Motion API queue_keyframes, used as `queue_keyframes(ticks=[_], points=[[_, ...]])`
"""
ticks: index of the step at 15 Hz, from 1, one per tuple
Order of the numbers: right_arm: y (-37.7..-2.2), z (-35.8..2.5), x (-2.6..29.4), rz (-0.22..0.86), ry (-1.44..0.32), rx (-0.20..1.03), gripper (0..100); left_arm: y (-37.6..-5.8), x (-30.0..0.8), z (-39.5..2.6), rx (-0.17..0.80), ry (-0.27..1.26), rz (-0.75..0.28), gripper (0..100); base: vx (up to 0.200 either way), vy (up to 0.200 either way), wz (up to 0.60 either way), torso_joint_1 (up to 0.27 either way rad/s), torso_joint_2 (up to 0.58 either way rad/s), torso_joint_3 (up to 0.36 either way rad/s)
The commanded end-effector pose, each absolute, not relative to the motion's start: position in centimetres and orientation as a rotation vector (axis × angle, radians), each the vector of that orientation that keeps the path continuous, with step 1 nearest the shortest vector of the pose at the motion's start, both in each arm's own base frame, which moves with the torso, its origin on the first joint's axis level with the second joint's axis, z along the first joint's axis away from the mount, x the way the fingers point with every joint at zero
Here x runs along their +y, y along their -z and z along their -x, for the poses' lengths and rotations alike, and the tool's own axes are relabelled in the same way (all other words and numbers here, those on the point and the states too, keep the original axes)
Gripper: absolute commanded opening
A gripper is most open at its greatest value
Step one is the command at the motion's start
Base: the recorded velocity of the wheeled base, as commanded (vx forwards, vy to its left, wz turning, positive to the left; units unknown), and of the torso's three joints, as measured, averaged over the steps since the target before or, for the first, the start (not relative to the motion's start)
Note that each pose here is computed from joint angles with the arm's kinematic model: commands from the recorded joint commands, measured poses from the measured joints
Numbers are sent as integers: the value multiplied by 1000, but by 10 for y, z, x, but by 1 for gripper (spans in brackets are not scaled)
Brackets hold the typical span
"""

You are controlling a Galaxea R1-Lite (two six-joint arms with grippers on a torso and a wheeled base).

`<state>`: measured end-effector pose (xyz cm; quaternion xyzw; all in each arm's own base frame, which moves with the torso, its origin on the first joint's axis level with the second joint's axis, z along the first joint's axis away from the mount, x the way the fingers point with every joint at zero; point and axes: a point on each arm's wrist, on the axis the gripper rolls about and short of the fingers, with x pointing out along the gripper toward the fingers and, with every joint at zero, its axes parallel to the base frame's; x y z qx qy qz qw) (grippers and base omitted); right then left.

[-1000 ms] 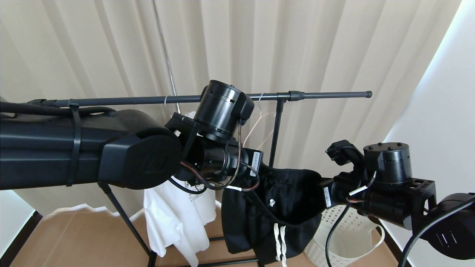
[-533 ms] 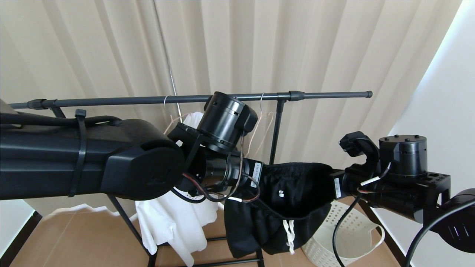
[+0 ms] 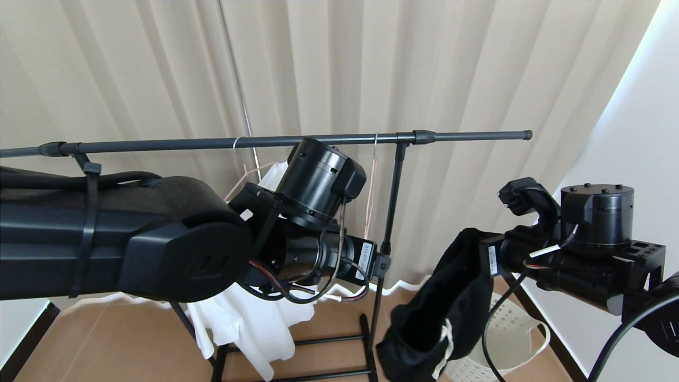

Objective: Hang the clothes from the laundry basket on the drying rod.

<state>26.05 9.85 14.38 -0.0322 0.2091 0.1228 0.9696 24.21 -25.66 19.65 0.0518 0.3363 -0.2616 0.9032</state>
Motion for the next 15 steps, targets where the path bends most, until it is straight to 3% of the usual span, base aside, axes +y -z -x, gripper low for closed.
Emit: queue_keyframes(ticks=[1,5,15], points=[[-149,-258,98,61,-249,405,0,-206,-244,-233,685,557,-90,100,0,0,0,0,0,0],[-152,-258,93,88,-237,388,0,-206,-242,-238,682,541,-84,100,0,0,0,0,0,0],[-145,-270,90,144,-221,404,0,-185,-281,-297,657,476,-72,100,0,0,0,0,0,0]])
